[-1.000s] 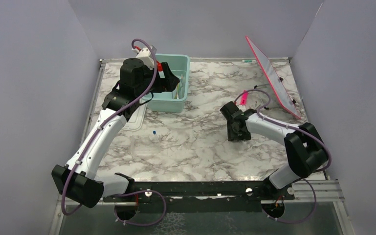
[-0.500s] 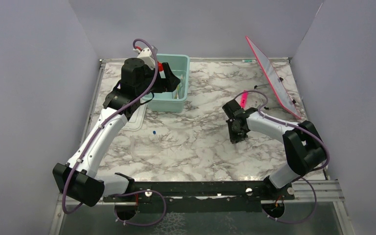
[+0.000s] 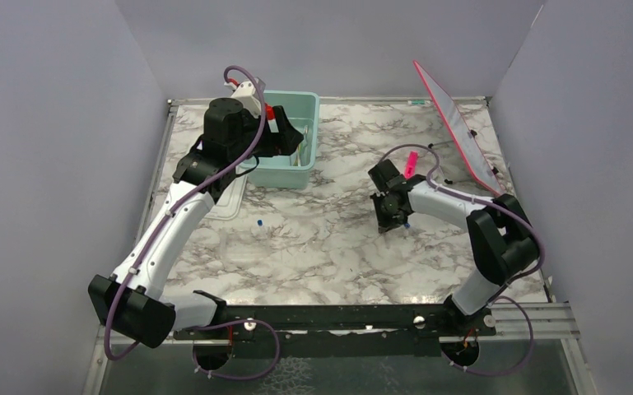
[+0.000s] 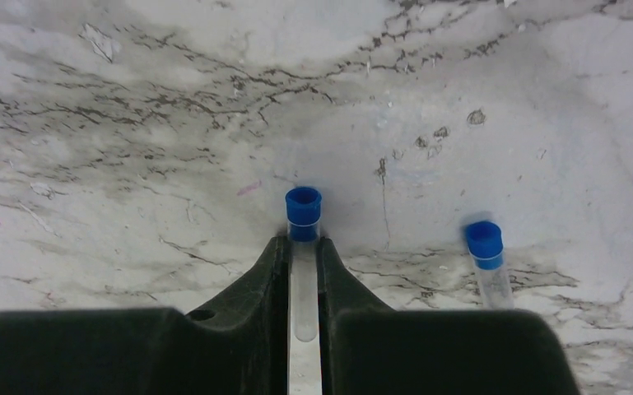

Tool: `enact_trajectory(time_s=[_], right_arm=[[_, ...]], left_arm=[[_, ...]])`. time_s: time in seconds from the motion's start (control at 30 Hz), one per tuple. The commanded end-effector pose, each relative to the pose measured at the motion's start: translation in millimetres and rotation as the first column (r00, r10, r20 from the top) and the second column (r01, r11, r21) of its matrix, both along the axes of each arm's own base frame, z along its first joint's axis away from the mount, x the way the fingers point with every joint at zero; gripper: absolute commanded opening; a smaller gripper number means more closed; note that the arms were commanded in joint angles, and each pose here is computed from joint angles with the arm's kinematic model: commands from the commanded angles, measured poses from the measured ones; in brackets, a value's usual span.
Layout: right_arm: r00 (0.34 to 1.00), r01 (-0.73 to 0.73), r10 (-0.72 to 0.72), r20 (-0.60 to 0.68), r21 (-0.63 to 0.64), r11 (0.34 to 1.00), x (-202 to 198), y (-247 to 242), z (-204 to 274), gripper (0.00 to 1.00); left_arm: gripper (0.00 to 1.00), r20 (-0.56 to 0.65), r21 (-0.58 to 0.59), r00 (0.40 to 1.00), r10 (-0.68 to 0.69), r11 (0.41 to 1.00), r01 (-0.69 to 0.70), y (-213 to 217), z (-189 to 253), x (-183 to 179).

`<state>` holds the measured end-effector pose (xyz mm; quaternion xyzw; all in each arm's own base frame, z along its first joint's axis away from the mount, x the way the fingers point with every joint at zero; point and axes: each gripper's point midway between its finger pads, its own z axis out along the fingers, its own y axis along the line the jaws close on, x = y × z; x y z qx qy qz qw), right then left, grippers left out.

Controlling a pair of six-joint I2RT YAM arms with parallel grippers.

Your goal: Organize the chemistry lab equipment

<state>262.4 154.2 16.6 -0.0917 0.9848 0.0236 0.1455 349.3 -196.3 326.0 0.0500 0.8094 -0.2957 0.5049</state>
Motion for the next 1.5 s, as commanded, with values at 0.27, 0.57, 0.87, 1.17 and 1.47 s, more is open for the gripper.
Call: enact_trajectory(time_s=[0.27,0.57,0.87,1.17,1.47], right_arm=[[0.841,-0.226,-0.003,0.541,0.357,0.906,61,84,147,0.09],[0.636,-0.416,-0.035,0.771,0.381,0.826,48,132,238,0.08],[0.634,-0.42,-0.262,0.728,0.608,0.674,43,148,310,0.08],[0.706,-0.48,-0.266,0.657,0.719,0.502,25,175,341,0.09],[0.745,-0.509,-0.207,0.634,0.741,0.439,12,187,345,0.1]], left_arm=[[0.82,-0.013,-0.039,0.999,-0.04,0.998,0.039,-5,4,-11],[0.82,0.01,-0.086,0.998,-0.055,0.995,0.056,-8,29,-19],[0.65,0.113,-0.154,0.921,-0.373,0.909,0.387,-43,14,-66],[0.63,0.202,-0.22,0.892,-0.404,0.869,0.444,-53,2,-80],[0.55,0.248,-0.256,0.829,-0.5,0.792,0.554,-71,3,-94]])
